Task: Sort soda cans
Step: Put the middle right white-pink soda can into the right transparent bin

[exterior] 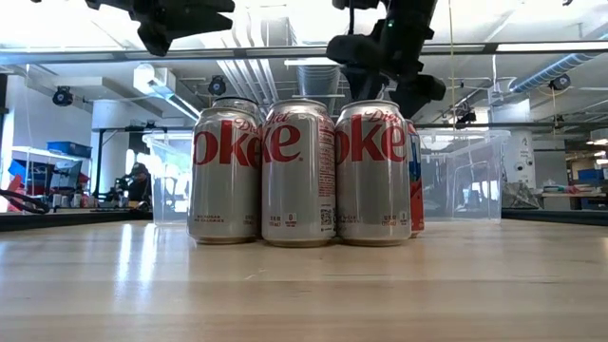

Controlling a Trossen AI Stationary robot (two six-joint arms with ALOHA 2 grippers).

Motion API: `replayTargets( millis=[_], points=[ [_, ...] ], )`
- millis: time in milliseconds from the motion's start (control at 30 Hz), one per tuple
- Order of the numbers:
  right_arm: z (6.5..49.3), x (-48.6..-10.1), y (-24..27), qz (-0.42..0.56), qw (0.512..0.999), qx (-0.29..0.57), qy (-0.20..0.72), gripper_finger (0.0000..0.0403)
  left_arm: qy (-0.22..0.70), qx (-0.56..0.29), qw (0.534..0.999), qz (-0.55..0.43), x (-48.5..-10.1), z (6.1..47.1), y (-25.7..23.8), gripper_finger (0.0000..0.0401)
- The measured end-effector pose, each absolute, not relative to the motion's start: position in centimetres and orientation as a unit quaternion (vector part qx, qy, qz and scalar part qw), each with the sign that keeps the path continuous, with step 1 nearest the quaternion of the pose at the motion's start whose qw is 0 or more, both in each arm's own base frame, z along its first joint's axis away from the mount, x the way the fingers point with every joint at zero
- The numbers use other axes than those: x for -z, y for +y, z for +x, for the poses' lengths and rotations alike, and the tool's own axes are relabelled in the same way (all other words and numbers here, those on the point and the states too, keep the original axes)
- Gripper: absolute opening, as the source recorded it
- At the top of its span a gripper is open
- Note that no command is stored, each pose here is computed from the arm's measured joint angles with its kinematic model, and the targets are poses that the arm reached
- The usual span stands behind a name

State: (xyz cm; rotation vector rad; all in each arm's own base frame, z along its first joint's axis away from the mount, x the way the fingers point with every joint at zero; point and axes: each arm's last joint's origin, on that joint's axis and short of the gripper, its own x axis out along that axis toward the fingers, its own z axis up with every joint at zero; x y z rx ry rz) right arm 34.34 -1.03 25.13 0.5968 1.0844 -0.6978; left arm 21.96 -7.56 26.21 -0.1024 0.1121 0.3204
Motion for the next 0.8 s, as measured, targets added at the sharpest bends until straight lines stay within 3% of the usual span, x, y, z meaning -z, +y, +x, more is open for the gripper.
replayTargets(
  millis=[200, 500, 800],
  points=[
    [34.36, -25.06, -0.97, 0.276, 0.757, 0.31, 0.505, 0.0253, 0.056, -0.159, 0.984, -0.051, -26.21, 21.96, -7.56, 0.0134],
    [34.24, -24.77, -0.81, 0.283, 0.747, 0.293, 0.525, 0.032, 0.056, -0.159, 0.984, -0.051, -26.2, 21.96, -7.56, 0.0134],
    [34.22, -24.79, -0.85, 0.278, 0.748, 0.299, 0.523, 0.0252, 0.056, -0.159, 0.984, -0.051, -26.2, 21.96, -7.56, 0.0134]
  ],
)
